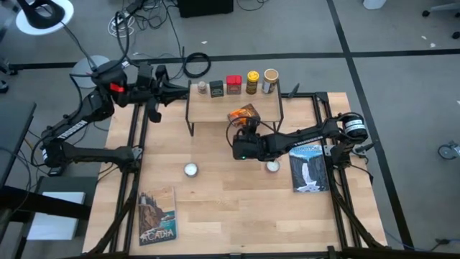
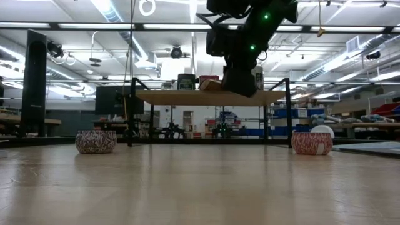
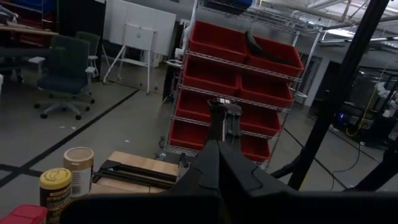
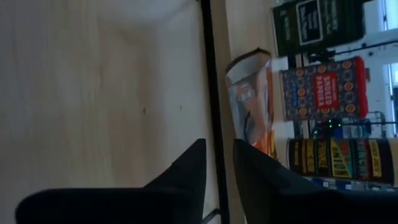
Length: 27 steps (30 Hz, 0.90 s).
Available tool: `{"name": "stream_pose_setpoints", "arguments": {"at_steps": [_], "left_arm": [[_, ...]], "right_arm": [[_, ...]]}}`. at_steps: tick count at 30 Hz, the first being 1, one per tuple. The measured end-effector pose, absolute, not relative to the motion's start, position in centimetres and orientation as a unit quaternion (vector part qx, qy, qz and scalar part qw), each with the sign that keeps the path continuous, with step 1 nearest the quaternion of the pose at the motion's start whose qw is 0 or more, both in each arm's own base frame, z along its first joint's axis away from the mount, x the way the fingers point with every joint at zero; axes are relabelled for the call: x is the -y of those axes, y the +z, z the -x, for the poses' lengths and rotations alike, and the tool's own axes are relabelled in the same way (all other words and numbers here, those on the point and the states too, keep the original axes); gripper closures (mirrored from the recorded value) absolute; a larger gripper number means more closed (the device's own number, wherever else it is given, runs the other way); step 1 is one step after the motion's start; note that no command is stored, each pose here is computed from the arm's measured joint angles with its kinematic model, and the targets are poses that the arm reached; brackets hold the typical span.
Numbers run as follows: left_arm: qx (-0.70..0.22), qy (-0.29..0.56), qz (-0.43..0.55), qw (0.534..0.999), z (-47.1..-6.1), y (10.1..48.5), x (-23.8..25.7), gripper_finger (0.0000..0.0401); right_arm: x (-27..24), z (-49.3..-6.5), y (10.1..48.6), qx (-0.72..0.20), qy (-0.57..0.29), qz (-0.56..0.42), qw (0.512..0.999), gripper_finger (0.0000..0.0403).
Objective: Shelf spices
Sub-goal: Put the orange seasoning pack on the shelf
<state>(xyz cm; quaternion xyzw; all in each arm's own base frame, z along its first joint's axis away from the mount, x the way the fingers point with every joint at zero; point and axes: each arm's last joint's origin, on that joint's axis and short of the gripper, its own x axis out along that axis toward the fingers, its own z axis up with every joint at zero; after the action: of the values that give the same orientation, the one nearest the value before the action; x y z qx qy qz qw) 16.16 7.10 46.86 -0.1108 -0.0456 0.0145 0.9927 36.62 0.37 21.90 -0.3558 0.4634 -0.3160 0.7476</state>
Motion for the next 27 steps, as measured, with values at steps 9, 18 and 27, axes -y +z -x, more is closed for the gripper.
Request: {"name": "stream_pose_setpoints", "arguments": {"at_steps": [9,18,27], "left_arm": [[0.042,0.015,0.113,0.993,-16.17,46.78,-7.1,0.0398],[0.039,0.015,0.114,0.993,-16.18,46.72,-7.11,0.0398],[0.039,0.015,0.114,0.993,-16.18,46.72,-7.11,0.0398]], "right_arm": [[-0.06,-36.79,21.96,-0.461,-0.308,0.348,0.756,0.0393],[-0.02,-36.71,22.03,-0.466,-0.314,0.37,0.74,0.0401],[-0.74,-36.55,22.57,-0.457,-0.311,0.378,0.742,0.0402]]}}
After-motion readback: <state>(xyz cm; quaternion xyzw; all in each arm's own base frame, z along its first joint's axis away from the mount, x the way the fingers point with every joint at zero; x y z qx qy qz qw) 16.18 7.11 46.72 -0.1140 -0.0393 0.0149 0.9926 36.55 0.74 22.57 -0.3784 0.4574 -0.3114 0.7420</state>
